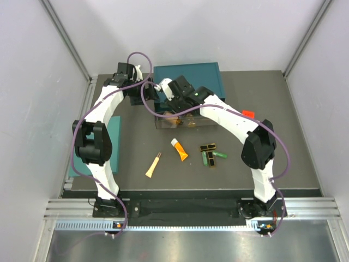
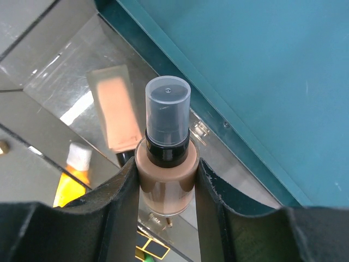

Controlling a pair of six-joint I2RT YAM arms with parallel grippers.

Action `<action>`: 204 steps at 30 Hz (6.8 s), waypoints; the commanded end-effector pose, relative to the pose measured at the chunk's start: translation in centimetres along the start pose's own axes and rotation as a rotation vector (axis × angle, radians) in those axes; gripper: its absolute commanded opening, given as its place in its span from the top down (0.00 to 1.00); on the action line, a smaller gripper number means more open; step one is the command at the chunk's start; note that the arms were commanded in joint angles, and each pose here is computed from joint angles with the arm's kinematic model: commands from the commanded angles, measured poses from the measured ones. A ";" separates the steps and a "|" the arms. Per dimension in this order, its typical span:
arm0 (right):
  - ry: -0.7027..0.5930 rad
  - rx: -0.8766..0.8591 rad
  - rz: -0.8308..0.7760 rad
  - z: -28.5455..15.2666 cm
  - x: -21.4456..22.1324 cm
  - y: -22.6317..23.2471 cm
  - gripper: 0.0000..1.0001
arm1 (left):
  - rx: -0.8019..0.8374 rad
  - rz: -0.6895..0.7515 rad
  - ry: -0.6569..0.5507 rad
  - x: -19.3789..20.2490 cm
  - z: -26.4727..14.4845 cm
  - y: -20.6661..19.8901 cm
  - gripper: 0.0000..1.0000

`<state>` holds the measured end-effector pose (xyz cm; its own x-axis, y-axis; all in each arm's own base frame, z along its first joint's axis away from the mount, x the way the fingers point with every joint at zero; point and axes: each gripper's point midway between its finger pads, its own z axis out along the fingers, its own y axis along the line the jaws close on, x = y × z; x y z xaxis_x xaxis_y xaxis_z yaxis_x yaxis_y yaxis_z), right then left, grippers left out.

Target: Organize the makeup

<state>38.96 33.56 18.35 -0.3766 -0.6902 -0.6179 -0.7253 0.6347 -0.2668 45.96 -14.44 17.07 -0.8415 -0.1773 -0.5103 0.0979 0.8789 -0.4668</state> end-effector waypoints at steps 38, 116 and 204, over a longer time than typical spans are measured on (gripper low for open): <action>-0.027 -0.370 0.070 -4.8 6.9 14.5 0.48 | -0.018 0.016 0.004 -0.2 -0.4 0.1 0.09; -0.213 -0.028 -0.064 -7.8 -3.0 5.1 0.77 | -0.015 0.013 0.026 1.1 -0.3 0.6 0.08; -0.055 0.443 -0.196 -4.8 1.0 -5.5 0.50 | -0.035 0.021 0.041 1.5 0.1 1.3 0.08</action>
<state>38.33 27.35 20.07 -0.2105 -0.8470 -0.4882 -0.5442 0.5163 -0.6613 46.08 -14.30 16.70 -0.8356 -0.1718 -0.5219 0.1112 0.8774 -0.4667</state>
